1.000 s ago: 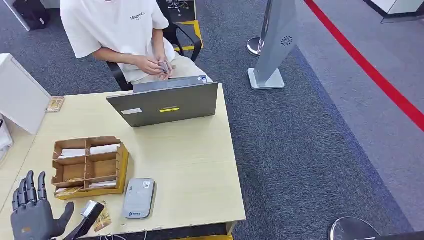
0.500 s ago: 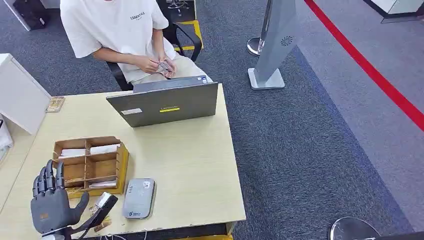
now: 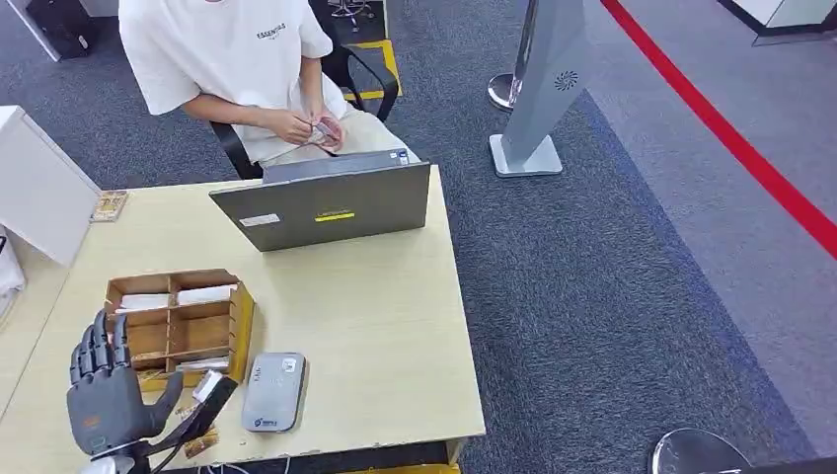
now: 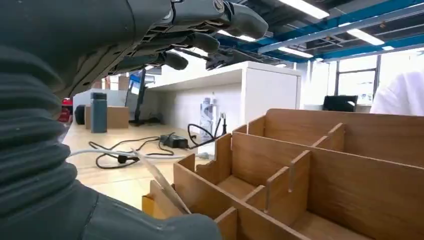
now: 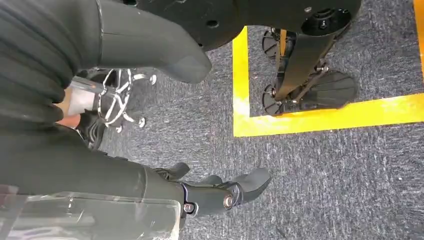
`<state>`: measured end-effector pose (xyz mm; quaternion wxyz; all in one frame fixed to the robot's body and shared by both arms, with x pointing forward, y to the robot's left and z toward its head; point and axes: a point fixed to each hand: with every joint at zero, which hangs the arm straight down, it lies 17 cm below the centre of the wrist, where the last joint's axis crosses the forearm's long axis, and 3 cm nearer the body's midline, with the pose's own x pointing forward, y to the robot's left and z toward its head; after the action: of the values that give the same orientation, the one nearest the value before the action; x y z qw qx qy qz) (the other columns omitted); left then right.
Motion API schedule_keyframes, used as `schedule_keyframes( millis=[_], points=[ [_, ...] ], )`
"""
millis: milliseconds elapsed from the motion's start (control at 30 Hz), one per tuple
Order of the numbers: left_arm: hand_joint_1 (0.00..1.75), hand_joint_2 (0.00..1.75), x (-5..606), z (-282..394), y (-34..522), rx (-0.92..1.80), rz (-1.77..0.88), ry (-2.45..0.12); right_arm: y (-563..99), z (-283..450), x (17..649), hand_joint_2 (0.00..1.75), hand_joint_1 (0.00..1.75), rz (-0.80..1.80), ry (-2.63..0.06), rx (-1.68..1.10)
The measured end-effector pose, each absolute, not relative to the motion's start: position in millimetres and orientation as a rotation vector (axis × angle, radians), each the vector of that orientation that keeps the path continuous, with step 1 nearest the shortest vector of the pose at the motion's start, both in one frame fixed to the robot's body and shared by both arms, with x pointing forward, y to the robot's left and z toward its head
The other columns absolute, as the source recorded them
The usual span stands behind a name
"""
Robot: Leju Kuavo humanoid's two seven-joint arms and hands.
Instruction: Pass the card to the sensor for recognition and then transmit it.
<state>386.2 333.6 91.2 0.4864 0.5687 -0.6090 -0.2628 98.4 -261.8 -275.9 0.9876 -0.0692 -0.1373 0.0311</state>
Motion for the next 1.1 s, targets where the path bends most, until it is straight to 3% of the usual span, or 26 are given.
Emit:
schedule_keyframes(
  millis=[1100],
  points=[
    [0.00, 1.75, 370, 82, 373, 1.433, -0.608, -1.410, -264, -276, 97, 1.75, 0.00, 0.052, -0.270, -0.143]
  ],
)
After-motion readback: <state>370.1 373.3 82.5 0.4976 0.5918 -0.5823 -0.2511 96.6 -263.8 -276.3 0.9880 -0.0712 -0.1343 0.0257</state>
